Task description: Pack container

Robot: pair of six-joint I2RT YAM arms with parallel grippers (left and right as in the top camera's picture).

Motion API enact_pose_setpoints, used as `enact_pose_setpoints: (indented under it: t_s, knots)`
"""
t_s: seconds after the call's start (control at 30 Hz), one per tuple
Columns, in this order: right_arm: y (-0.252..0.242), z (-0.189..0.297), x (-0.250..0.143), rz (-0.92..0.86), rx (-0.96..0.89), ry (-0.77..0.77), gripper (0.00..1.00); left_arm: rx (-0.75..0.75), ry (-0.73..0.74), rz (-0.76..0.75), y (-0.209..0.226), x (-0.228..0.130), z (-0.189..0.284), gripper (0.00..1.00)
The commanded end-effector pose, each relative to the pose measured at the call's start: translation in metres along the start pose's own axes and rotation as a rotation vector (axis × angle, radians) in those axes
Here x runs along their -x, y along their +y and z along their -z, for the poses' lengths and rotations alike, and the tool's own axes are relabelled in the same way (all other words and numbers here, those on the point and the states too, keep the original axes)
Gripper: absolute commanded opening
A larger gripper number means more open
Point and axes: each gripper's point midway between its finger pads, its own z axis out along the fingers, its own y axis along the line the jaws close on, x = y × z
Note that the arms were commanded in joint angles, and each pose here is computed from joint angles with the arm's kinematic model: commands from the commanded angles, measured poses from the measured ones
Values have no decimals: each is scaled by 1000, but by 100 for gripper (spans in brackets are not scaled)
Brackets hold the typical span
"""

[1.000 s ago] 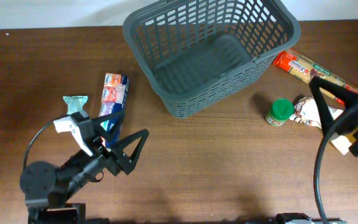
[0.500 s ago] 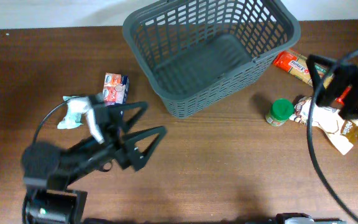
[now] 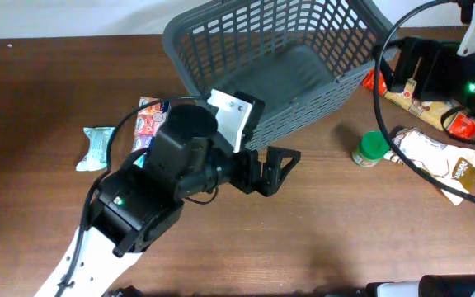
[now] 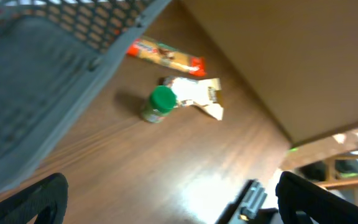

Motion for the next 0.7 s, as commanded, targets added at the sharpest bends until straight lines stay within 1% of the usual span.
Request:
enact_pose_setpoints:
  t_s: [0.0,0.13,0.27,0.33,0.5,0.67]
  knots:
    - [22,-2,8,166,119,-27,99,90,54,-26,14,-11,-13,99]
    - [17,-15,14,189,113,-29,99,104,188,-20,15,-43,-31,99]
    - [5,-25,25,196,86,-54,99,84,258,-47,4,-62,-46,100]
    - [-4,-27,32,190,66,-74,99,75,264,-70,1,-64,-48,100]
    - [-32,-30,42,157,14,-96,99,68,246,-74,-1,-60,-49,99]
    - [-49,-33,43,114,46,-90,99,57,222,-79,-4,-54,-50,99]
